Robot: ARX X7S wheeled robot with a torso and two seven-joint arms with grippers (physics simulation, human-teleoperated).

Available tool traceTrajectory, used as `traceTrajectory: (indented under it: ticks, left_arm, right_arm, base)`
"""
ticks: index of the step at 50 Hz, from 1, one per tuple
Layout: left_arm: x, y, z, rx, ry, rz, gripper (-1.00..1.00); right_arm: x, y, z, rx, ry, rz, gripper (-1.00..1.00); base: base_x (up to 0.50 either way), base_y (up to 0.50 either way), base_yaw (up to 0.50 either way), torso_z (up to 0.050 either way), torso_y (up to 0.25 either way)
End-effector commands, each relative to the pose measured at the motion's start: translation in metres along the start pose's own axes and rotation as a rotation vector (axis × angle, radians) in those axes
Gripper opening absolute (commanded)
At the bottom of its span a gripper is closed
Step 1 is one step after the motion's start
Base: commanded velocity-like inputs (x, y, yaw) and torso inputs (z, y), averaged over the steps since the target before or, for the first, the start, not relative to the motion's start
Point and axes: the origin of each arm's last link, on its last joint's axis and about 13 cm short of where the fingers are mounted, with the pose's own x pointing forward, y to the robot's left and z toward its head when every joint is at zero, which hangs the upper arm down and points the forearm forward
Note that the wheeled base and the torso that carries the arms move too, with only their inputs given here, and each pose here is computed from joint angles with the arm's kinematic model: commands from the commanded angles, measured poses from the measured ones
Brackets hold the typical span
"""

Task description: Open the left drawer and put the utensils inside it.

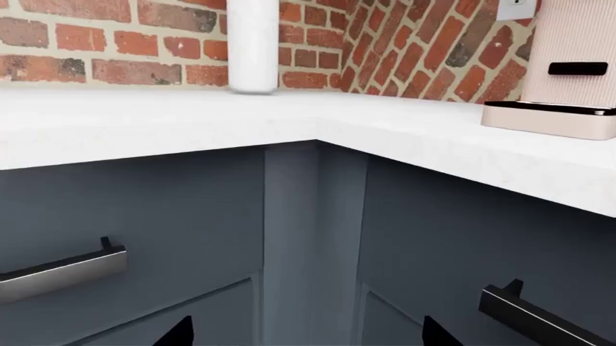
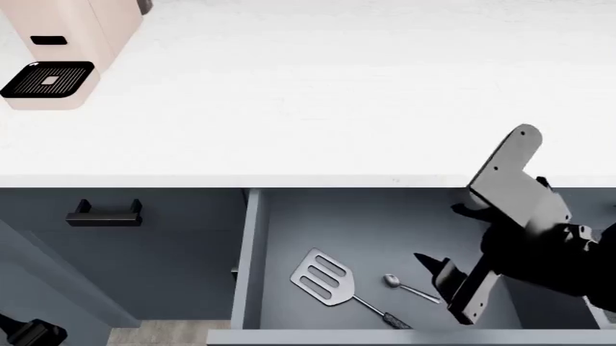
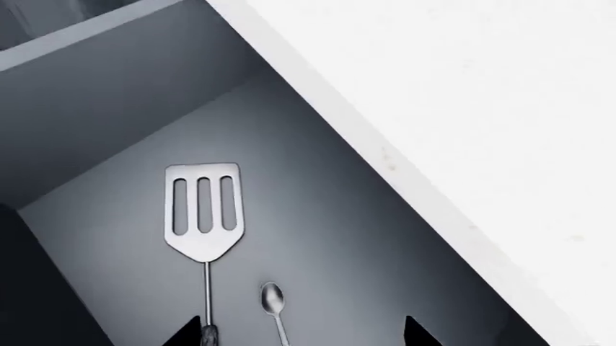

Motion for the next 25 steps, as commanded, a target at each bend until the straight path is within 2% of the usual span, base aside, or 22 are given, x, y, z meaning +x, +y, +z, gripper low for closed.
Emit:
traceTrajectory:
  ticks: [1,14,25]
  left_arm:
    - [0.000,0.001,0.000,-0.002,-0.001,0.001,1.00]
    - [0.000,0.002,0.002,-0.006,-0.004,0.002,1.00]
    - [-0.001,0.002,0.005,-0.012,-0.008,0.002,1.00]
  right_arm:
    - [-0.026,0.007,0.009,-0.021,-0.095,-0.041,1.00]
    - [-0.059,0.015,0.014,-0.038,-0.180,-0.101,1.00]
    - [-0.083,0.017,0.021,0.005,-0.278,-0.202,1.00]
  base:
    - [0.00,0.00,0.00,0.000,0.000]
    - [0.00,0.00,0.00,0.000,0.000]
    - [0.00,0.00,0.00,0.000,0.000]
